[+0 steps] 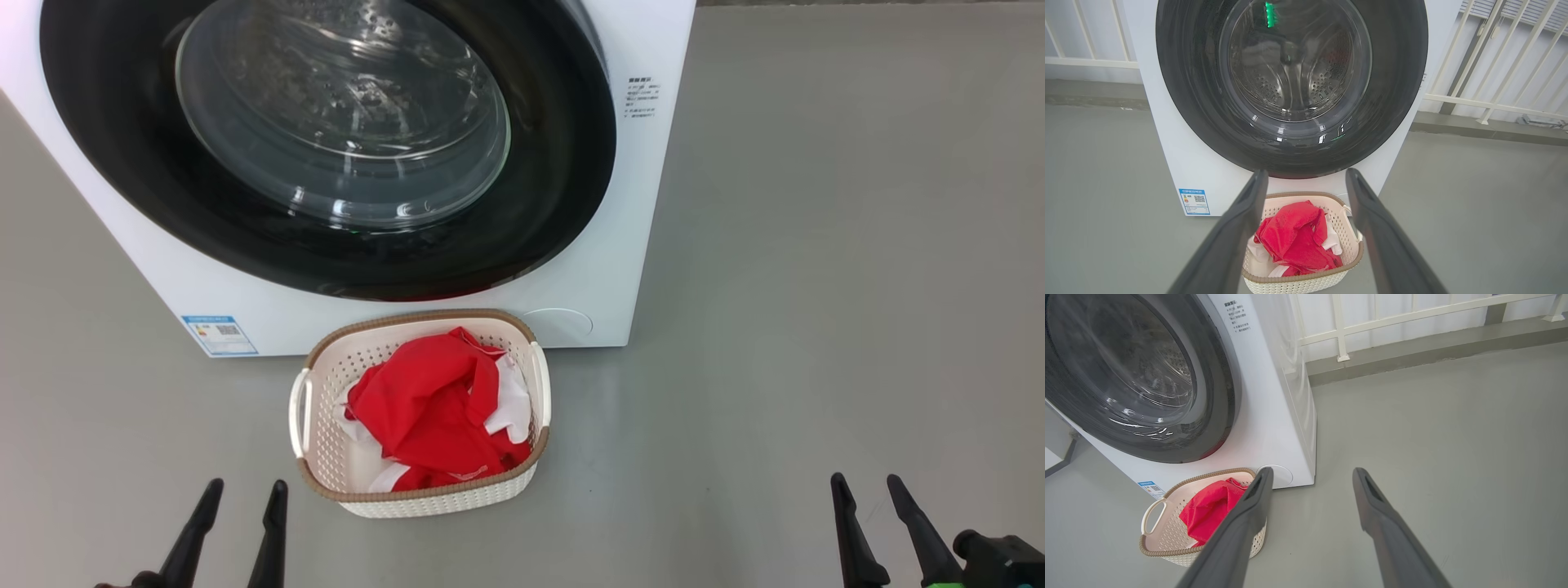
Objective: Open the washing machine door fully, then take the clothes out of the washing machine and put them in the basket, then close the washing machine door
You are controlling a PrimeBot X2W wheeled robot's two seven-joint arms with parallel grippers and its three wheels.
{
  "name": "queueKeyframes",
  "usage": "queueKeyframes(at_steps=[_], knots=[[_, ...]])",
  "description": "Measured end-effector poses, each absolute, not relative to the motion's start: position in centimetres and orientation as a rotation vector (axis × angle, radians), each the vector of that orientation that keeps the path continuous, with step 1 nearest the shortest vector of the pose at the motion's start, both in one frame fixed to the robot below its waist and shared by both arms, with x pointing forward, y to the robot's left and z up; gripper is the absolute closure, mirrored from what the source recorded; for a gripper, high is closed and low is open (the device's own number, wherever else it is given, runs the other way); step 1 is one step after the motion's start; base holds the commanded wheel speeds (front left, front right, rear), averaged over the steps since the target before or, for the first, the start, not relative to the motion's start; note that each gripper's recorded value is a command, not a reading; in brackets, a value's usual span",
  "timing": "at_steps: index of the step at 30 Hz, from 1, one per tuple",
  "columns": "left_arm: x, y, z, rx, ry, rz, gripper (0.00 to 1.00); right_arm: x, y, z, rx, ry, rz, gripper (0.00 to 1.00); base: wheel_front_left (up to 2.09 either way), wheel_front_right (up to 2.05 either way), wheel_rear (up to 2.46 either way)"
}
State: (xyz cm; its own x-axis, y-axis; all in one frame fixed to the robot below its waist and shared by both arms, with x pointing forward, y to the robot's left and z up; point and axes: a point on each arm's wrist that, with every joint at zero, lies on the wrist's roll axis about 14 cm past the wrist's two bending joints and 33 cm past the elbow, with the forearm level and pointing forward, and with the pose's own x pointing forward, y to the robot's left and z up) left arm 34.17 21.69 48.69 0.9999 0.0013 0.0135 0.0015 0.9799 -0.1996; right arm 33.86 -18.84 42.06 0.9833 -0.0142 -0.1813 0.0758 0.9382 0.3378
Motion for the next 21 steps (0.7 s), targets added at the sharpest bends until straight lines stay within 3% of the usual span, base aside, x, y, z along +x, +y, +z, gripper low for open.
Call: queueKeyframes(at_steps=[19,20,21], knots=[[33.6,22.2,47.9,-0.228,0.008,0.024,0.0,33.0,-19.6,41.7,0.35,0.187,-0.072,0.0,0.0,0.0,0.0],[33.5,22.1,47.5,-0.233,0.022,0.027,1.0,32.9,-19.5,41.5,0.353,0.196,-0.074,1.0,0.0,0.0,0.0],[33.5,22.1,47.5,-0.233,0.022,0.027,1.0,32.9,-19.5,41.5,0.353,0.196,-0.074,1.0,0.0,0.0,0.0]])
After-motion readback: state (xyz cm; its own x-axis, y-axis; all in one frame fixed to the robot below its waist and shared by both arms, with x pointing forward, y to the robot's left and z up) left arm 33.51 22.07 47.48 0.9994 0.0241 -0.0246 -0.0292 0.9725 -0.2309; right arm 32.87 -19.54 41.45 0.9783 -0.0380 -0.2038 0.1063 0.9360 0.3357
